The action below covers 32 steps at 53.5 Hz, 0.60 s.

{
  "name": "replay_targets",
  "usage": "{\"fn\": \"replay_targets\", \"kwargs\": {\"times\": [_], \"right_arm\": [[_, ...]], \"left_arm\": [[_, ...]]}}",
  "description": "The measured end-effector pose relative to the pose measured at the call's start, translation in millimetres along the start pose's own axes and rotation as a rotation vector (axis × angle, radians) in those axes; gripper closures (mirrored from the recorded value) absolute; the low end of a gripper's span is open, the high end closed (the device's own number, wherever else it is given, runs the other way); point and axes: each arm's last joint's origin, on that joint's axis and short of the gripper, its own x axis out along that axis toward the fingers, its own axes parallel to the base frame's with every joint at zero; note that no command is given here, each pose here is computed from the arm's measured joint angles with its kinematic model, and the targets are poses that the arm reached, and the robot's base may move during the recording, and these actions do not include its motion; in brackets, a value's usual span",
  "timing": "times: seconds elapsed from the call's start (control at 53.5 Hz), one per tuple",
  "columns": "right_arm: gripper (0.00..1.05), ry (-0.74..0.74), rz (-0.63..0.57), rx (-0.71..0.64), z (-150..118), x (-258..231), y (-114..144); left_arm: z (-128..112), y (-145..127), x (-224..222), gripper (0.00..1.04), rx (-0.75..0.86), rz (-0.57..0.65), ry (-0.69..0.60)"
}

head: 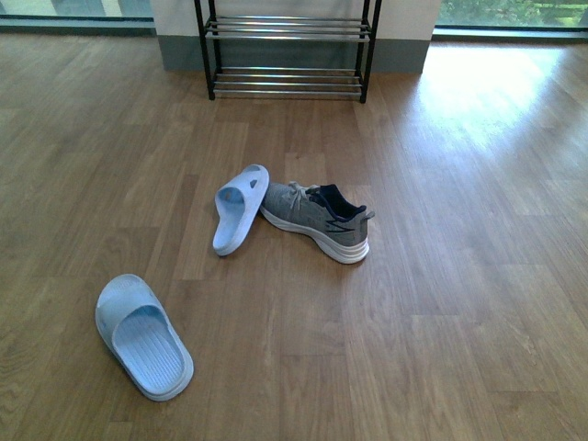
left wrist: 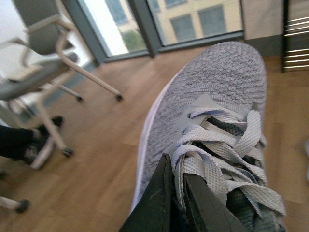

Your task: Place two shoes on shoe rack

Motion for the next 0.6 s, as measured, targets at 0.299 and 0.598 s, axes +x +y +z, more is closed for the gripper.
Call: {"fn": "replay_targets", "kwargs": {"times": [0.299,0.598], "right_arm": [[0.09,0.0,0.001,0.0,0,0,0],[0.09,0.0,0.0,0.0,0,0,0]], "left_arm": [[-50,16,-10,1.03,-0.11,0.036,0.481],[-7,40,-29,1.03,-0.006,0.178,0.283]]}}
